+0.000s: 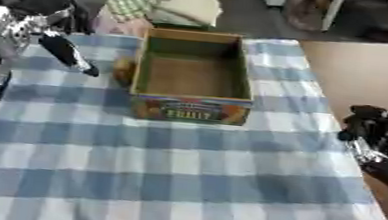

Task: Pick up objects on the table and place them in the box.

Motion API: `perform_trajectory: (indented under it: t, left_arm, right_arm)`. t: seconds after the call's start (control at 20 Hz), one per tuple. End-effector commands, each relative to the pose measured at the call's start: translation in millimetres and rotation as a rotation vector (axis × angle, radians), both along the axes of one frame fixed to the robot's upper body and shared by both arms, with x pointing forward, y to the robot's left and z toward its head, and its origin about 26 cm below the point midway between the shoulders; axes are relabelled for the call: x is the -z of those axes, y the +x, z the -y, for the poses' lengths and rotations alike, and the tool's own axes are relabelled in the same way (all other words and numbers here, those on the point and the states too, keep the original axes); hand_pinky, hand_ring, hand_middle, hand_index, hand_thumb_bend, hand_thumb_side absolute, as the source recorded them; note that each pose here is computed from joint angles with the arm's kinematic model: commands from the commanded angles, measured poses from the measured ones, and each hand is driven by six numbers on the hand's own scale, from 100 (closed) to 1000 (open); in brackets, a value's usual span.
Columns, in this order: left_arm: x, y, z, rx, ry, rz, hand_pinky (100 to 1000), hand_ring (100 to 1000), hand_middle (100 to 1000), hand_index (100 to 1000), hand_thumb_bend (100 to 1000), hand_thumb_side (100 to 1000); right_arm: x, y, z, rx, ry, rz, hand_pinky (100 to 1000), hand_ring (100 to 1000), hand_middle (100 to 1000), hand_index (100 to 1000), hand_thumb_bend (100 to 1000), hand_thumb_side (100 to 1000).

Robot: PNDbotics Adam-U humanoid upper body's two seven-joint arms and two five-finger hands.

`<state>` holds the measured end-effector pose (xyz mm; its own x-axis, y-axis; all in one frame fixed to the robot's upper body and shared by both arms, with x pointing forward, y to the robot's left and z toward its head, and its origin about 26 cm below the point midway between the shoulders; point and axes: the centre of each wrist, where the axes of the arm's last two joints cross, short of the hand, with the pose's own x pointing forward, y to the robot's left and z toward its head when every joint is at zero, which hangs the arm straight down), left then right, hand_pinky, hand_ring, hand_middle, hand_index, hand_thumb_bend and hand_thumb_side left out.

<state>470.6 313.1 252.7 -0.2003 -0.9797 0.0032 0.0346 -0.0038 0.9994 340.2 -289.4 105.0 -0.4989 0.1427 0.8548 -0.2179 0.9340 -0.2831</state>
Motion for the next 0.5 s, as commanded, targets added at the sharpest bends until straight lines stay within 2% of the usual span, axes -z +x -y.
perform_trajectory:
  t: [0.05,0.5]
  left_arm:
    - [-14.9,2.4,-1,-0.015,-0.017,0.041,662,566,564,663,862,359]
    - [-0.6,16.4,12,-0.074,-0.038,0.034,665,584,594,692,860,370]
  right_arm:
    - [-8.3,2.0,3,0.003,-0.006,0.025,582,556,586,764,100,187]
    - [-8.5,2.6,1,-0.006,-0.005,0.024,582,556,586,764,100,191]
